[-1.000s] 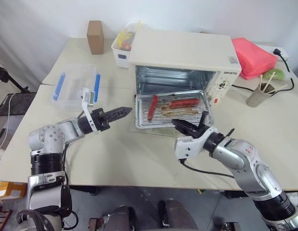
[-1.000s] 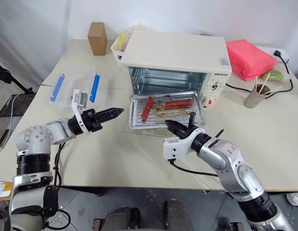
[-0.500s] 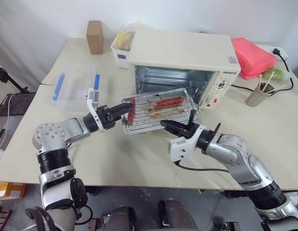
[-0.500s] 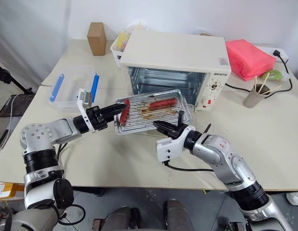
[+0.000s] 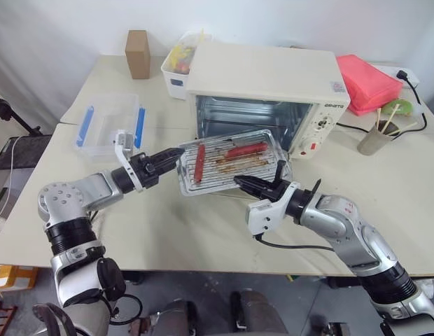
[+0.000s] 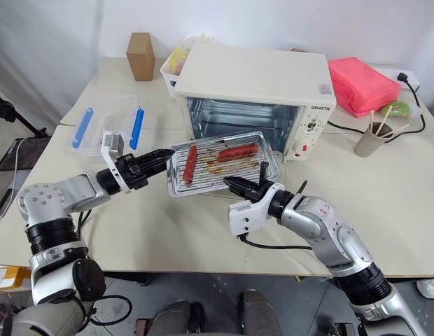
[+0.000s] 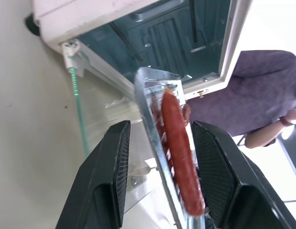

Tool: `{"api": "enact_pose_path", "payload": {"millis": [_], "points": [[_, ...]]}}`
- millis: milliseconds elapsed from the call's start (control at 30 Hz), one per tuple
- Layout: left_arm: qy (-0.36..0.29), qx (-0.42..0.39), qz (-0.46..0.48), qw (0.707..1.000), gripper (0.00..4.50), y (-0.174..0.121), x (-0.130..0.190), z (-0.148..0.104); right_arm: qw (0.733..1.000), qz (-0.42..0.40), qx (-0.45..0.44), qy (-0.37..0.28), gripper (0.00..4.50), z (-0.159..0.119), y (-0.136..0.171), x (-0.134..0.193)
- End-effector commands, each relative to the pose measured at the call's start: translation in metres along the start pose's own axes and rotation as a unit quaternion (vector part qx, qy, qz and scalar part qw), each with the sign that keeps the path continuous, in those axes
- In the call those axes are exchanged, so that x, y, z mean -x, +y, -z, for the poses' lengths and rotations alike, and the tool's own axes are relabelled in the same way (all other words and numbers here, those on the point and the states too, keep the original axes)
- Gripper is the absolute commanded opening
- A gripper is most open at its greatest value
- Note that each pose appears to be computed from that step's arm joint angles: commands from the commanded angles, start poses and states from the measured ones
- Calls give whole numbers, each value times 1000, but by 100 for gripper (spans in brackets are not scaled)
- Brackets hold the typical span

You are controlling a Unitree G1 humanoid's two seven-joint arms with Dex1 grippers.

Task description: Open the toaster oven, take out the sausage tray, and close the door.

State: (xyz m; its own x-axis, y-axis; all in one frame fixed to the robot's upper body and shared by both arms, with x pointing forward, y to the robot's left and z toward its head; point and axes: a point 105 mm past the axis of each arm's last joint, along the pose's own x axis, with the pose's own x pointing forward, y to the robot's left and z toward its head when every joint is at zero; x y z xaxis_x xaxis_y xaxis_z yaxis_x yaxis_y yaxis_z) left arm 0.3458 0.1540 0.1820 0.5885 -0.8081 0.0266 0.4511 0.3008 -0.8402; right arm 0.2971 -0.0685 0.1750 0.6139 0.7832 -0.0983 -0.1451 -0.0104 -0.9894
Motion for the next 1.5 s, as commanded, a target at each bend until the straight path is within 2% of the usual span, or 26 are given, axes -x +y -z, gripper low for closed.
{"api": "enact_pose_path", "payload": {"millis": [33,367,467,633,800,933,1067,1233,1333,1400,1433,1500], "points": [[13,0,12,1000,211,-5,-6,6,1000,22,10,-17,7,-6,-13,1],[45,17,21,999,211,-6,-25,20,999,22,12,-40,7,-12,-14,0],[50,27,18,998,158,-5,-30,22,999,21,10,-40,7,-11,-15,0],[53,54,38,996,7,-11,-32,20,999,22,10,-39,7,-8,-17,0],[50,95,59,992,3,-14,-27,15,998,26,-46,-44,7,-6,-17,1],[37,113,47,992,0,-7,-20,13,998,-15,-46,-46,106,-4,-6,5],[16,122,50,991,0,-4,-8,12,997,-15,-57,-48,234,0,-5,13],[0,125,64,990,0,-4,8,16,993,3,-112,-27,234,15,-9,27],[-40,141,45,988,0,12,41,21,967,35,-252,12,234,52,-6,63],[-75,142,46,986,0,14,59,18,931,56,-360,0,196,62,-5,86],[-101,143,51,983,0,14,66,15,920,70,-386,11,179,71,-6,94],[-137,147,56,978,0,11,78,15,907,88,-410,39,106,91,-5,107]]}}
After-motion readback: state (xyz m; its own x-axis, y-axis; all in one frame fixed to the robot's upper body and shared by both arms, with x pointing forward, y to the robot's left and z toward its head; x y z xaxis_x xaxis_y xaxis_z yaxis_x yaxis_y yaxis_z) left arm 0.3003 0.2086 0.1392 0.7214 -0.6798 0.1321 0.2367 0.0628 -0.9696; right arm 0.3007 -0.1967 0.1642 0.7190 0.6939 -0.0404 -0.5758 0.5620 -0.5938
